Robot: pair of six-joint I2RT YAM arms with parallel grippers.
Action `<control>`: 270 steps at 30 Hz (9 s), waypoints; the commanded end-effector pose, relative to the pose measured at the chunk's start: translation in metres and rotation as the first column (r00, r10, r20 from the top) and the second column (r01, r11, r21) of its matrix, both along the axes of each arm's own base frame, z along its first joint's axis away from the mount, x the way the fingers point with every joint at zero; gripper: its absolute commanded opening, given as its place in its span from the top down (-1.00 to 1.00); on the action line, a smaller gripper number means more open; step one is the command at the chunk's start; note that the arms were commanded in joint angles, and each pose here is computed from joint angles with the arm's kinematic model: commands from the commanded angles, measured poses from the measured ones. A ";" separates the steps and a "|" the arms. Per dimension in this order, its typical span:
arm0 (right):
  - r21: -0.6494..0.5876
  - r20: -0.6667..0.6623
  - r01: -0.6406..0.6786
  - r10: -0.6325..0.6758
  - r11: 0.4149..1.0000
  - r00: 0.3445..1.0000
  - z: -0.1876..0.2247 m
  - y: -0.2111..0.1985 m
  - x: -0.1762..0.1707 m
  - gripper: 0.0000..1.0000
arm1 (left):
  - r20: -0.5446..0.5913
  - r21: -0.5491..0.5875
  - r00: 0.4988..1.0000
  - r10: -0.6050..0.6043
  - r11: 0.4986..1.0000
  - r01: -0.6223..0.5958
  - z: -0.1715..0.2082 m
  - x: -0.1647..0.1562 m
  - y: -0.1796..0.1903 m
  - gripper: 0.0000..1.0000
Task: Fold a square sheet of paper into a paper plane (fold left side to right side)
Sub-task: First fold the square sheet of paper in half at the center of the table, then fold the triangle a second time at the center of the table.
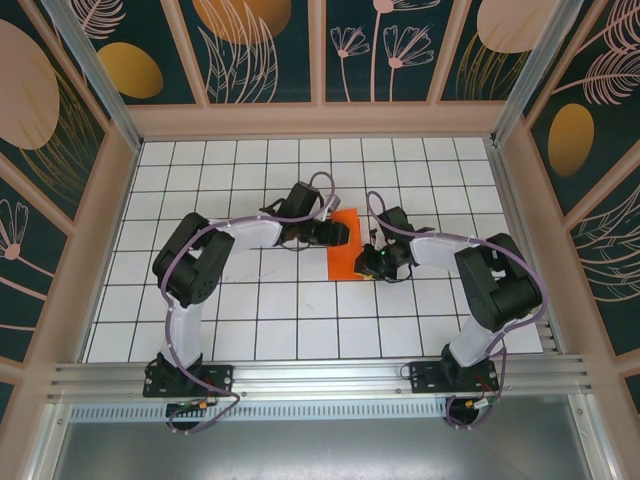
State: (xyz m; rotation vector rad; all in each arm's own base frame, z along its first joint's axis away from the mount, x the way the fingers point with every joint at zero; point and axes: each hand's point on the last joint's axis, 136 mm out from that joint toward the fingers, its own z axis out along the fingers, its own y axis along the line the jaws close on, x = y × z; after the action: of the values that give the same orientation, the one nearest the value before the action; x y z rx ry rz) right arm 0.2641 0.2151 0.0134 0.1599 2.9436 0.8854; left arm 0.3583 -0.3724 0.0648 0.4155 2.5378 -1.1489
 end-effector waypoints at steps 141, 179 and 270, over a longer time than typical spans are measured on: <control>0.223 0.219 -0.152 0.102 0.963 0.970 0.045 0.023 0.096 0.32 | 0.158 0.058 0.986 0.060 0.996 -0.070 0.024 -0.052 0.053 -0.06; 0.274 0.050 -0.046 0.034 0.961 0.998 0.057 0.022 0.085 0.77 | 0.342 0.563 0.927 -0.153 0.823 -0.072 -0.012 -0.092 -0.026 -0.23; -0.029 -0.018 0.015 -0.015 0.999 1.000 -0.018 -0.020 -0.001 0.86 | 0.131 0.394 0.991 0.018 0.916 -0.068 -0.023 -0.045 0.041 1.00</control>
State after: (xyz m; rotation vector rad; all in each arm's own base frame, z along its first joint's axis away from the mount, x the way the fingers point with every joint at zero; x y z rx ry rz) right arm 0.2742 0.2066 0.0150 0.1752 2.8813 0.9722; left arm 0.3056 -0.3355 0.0461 0.4743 2.6468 -0.6377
